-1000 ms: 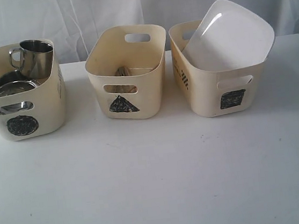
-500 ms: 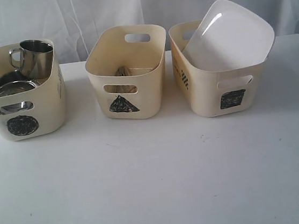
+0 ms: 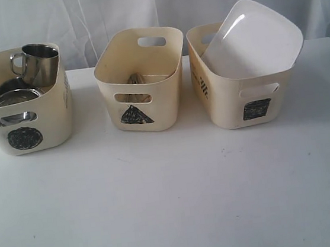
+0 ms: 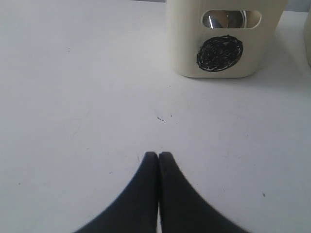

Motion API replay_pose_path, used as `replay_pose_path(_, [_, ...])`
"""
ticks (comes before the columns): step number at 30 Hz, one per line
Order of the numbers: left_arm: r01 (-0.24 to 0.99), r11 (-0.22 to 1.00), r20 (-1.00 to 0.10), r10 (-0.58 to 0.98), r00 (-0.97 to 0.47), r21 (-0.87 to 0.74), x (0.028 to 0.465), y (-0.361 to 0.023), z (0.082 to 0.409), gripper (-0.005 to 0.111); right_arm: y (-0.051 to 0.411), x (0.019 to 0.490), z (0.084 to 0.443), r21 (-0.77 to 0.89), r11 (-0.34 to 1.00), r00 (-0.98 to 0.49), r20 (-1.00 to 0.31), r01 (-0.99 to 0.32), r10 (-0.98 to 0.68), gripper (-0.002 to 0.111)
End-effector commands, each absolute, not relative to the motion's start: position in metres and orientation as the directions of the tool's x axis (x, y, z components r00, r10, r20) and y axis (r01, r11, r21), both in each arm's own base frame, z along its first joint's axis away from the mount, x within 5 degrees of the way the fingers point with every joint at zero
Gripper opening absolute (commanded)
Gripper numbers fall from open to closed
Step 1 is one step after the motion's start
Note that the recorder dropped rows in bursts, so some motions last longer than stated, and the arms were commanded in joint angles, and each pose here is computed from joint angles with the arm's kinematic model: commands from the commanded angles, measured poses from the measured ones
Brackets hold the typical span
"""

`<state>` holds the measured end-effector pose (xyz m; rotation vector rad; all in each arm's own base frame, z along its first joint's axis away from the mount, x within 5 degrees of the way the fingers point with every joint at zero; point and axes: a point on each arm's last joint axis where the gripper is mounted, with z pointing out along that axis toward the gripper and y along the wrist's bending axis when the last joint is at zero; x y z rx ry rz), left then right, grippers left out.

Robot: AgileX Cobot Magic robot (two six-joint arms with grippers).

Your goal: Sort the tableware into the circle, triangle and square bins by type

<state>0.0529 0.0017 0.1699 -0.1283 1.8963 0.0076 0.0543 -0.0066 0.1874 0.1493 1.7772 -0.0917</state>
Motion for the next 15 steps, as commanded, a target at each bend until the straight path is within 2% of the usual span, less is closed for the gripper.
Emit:
replay_pose_path(1, [-0.093,0.993,-0.945,-0.093,-0.313,-0.066,0.0529,0.0015,0.1695,0.0,-0.0069,0.0533,0.183,-0.137,0.984,-0.261,-0.96,0.117,-0.102,0.0])
replay_pose_path(15, [-0.093,0.993,-0.945,-0.093,-0.313,-0.066,0.0529,0.0015,0.1695,0.0,-0.0068,0.0533,0.183,-0.129,0.985,-0.26,-0.961,0.118,-0.094,0.0])
